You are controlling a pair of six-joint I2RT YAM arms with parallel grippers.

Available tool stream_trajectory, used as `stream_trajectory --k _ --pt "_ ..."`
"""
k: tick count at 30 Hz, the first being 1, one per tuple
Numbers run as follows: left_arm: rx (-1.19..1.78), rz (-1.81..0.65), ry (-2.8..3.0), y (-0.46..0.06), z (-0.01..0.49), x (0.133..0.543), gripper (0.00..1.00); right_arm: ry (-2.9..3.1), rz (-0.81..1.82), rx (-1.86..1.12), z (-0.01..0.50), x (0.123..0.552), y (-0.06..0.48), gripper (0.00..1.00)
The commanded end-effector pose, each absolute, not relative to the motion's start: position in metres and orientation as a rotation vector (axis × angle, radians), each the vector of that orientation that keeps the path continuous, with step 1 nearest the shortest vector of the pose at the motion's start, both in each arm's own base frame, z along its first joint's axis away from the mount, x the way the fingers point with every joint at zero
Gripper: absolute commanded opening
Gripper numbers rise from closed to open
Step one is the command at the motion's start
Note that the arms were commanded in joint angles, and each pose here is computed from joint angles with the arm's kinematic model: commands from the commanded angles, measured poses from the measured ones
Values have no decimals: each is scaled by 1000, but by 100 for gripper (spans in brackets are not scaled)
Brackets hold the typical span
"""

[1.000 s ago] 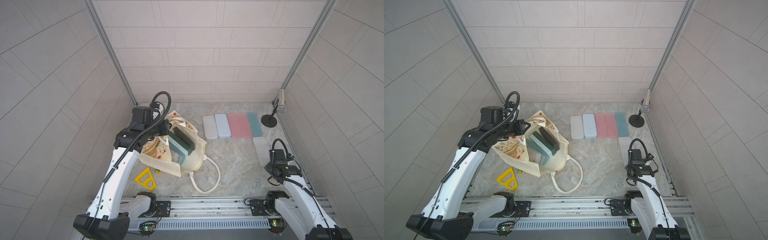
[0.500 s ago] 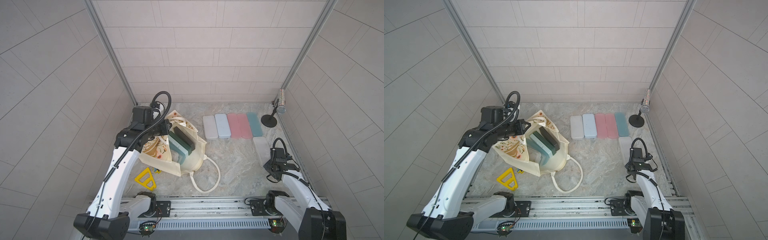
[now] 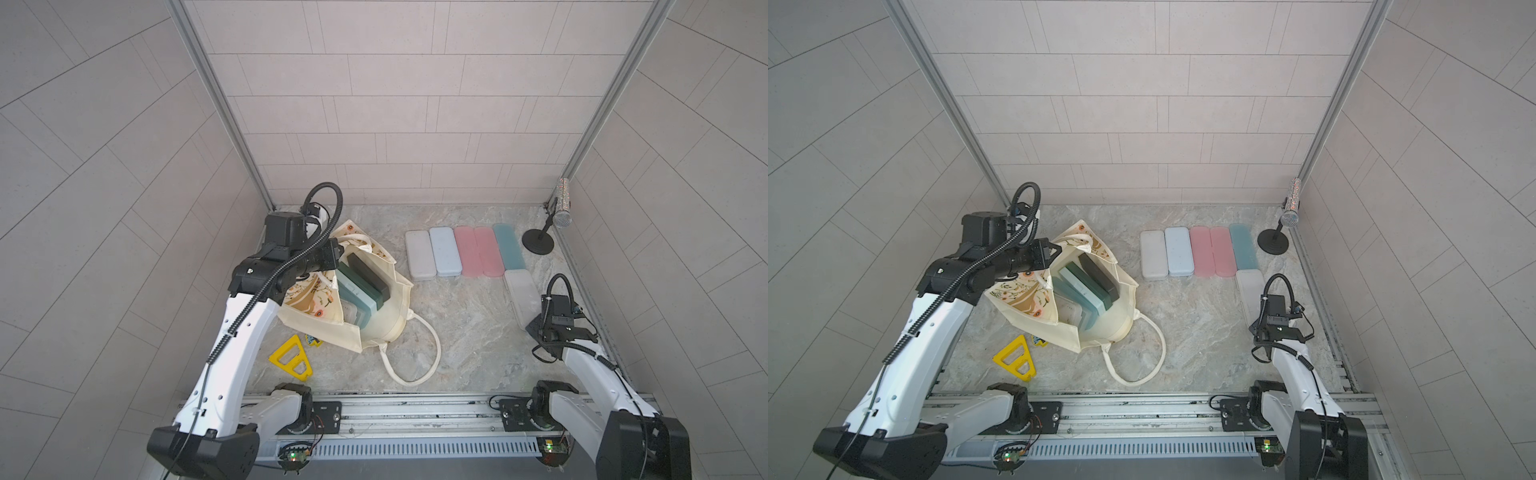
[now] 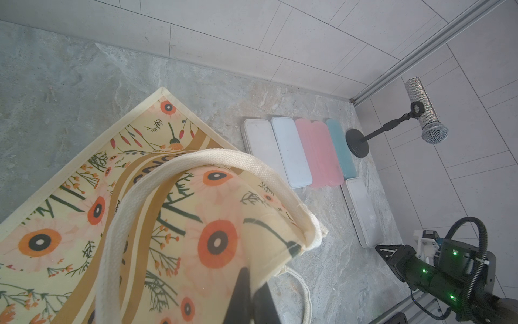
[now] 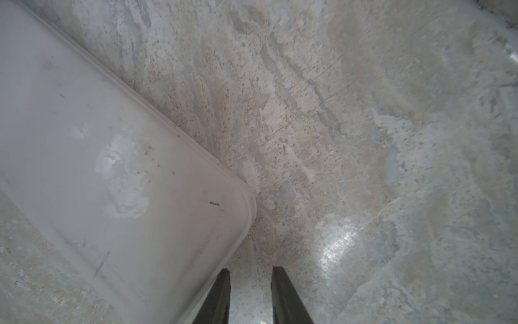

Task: Take out the pencil case from the canvas bag
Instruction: Pick up the pencil case from the canvas bag.

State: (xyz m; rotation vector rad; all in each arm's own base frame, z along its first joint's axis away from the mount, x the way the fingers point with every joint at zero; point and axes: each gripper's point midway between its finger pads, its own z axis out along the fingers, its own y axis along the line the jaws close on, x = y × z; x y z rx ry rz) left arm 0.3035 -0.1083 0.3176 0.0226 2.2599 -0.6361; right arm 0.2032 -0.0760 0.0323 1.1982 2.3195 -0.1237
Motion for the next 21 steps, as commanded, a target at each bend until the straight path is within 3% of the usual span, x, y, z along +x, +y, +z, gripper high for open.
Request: stream_trajectory --k 1,9,16,21 --pt "108 -654 2098 -116 360 313 0 2339 -161 1159 46 199 -79 30" --pt "226 -727 2123 -139 355 320 0 2312 -147 830 105 215 -53 32" --pt "313 -735 2134 -152 349 311 0 2186 147 208 160 261 67 32" --pt "252 -614 2205 -133 329 306 0 2041 327 -224 184 254 167 30"
